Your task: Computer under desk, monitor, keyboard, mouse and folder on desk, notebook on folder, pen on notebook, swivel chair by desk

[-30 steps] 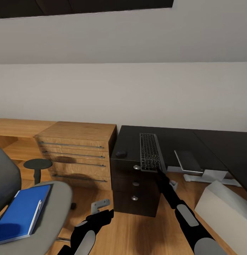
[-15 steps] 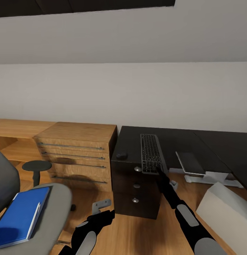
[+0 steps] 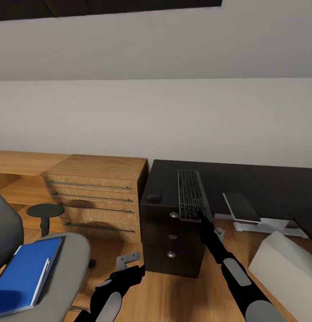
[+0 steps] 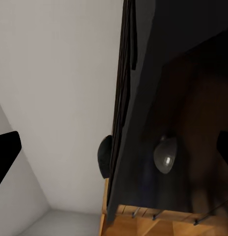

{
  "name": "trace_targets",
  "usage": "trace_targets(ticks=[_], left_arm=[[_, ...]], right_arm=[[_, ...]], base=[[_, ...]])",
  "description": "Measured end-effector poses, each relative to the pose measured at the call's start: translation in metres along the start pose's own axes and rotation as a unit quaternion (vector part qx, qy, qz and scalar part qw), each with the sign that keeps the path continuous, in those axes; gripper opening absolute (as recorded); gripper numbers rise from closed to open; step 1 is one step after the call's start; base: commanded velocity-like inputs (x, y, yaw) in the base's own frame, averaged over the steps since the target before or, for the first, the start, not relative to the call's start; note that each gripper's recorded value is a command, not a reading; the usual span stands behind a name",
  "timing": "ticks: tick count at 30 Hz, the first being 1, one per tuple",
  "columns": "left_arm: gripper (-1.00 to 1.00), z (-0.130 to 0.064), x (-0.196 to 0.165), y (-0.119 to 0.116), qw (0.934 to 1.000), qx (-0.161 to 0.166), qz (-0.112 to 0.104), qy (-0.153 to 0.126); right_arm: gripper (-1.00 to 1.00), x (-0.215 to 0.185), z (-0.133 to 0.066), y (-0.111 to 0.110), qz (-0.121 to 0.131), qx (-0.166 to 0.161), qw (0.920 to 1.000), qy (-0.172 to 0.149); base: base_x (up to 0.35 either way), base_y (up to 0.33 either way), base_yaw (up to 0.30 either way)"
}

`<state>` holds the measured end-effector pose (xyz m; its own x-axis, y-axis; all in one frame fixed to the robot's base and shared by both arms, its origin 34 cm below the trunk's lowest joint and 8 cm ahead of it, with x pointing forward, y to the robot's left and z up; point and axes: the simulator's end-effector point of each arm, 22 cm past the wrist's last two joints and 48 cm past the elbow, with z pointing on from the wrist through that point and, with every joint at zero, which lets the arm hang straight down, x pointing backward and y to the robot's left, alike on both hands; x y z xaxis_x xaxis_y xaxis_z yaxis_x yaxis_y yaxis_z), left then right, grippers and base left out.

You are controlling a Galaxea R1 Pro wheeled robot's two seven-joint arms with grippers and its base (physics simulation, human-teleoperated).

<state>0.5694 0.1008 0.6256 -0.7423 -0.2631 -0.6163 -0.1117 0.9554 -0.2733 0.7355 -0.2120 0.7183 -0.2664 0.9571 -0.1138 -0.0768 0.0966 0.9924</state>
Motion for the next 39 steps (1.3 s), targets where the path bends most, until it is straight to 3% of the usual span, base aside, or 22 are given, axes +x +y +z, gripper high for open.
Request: trace_targets(ticks=[16,17,28,39], left_arm=[[1.0,0.0,0.0,0.0,1.0,0.0,0.0,-0.001],[1.0,0.0,0.0,0.0,1.0,0.0,0.0,-0.001],[1.0,-0.001,-0.002,-0.001,1.0,0.0,0.0,0.0],[1.0,-0.015,-0.017,-0.007,1.0,-0.001,0.0,0.0]], right_arm=[[1.0,0.001,0.0,-0.001,0.0,0.002,1.0,0.001],[-1.0,0.001,0.0,-0.001,0.0,0.002,1.0,0.001],[-1.0,0.001,0.0,-0.001,-0.003,0.007,1.0,0.002],[-1.0,-0.002,0.005,0.022,-0.003,0.004,1.0,0.002]], base=[[0.028,0.0,0.0],[0.0,0.0,0.0],[0.0,0.0,0.0],[0.0,0.0,0.0]])
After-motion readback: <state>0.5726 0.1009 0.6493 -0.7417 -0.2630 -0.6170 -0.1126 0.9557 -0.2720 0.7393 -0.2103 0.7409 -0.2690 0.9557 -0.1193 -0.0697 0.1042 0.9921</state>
